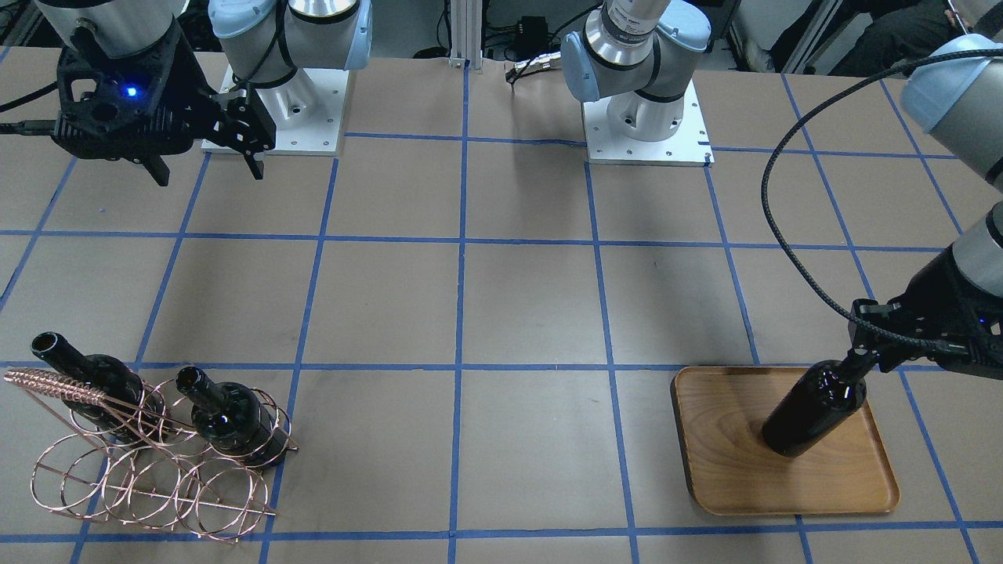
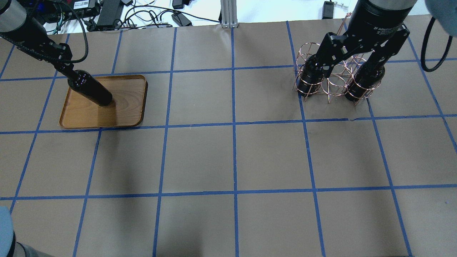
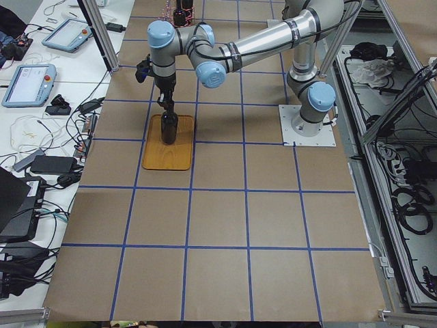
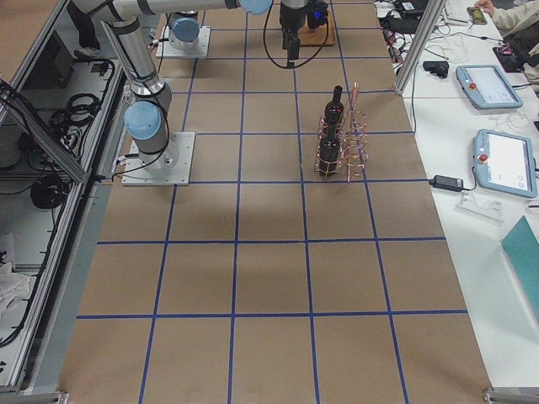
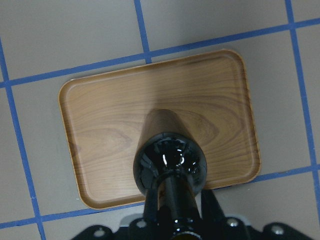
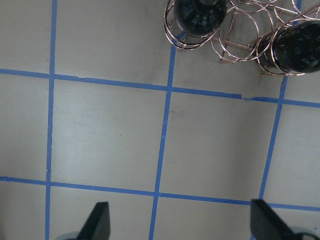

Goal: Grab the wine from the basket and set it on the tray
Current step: 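Lower the held bottle onto the wooden tray with the left gripper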

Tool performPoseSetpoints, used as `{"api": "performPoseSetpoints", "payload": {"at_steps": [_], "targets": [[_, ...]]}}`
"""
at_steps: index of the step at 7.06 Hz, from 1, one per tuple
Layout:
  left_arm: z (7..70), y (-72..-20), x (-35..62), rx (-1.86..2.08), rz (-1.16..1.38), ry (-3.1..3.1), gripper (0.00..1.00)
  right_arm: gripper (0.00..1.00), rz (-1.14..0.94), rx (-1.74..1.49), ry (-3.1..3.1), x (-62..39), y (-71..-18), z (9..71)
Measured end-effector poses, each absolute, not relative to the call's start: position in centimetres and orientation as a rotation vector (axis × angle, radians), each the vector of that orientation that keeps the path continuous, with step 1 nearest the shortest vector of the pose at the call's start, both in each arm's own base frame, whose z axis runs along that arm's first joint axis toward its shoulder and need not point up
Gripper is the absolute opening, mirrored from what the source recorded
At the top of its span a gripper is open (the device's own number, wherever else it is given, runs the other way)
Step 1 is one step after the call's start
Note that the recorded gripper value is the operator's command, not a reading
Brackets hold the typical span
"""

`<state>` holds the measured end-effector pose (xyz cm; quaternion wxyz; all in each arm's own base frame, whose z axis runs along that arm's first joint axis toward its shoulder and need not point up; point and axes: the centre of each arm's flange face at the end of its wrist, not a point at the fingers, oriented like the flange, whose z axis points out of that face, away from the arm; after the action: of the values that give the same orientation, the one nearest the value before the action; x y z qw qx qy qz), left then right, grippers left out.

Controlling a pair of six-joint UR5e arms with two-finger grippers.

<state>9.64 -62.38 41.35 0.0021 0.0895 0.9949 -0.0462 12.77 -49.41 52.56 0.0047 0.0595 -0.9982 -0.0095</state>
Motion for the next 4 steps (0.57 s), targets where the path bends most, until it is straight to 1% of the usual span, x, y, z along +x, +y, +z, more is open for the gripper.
{"api": "performPoseSetpoints", "payload": {"at_steps": [2, 4], "targets": [[41.9, -62.3, 9.5, 0.284, -0.168, 3.118, 1.00, 1.00, -0.023, 0.185, -3.135, 12.9, -49.4, 52.6], [45.3, -60.8, 8.0, 0.291, -0.211, 3.096, 1.00, 1.00, -0.023, 0.185, -3.139, 13.0, -49.4, 52.6]]}}
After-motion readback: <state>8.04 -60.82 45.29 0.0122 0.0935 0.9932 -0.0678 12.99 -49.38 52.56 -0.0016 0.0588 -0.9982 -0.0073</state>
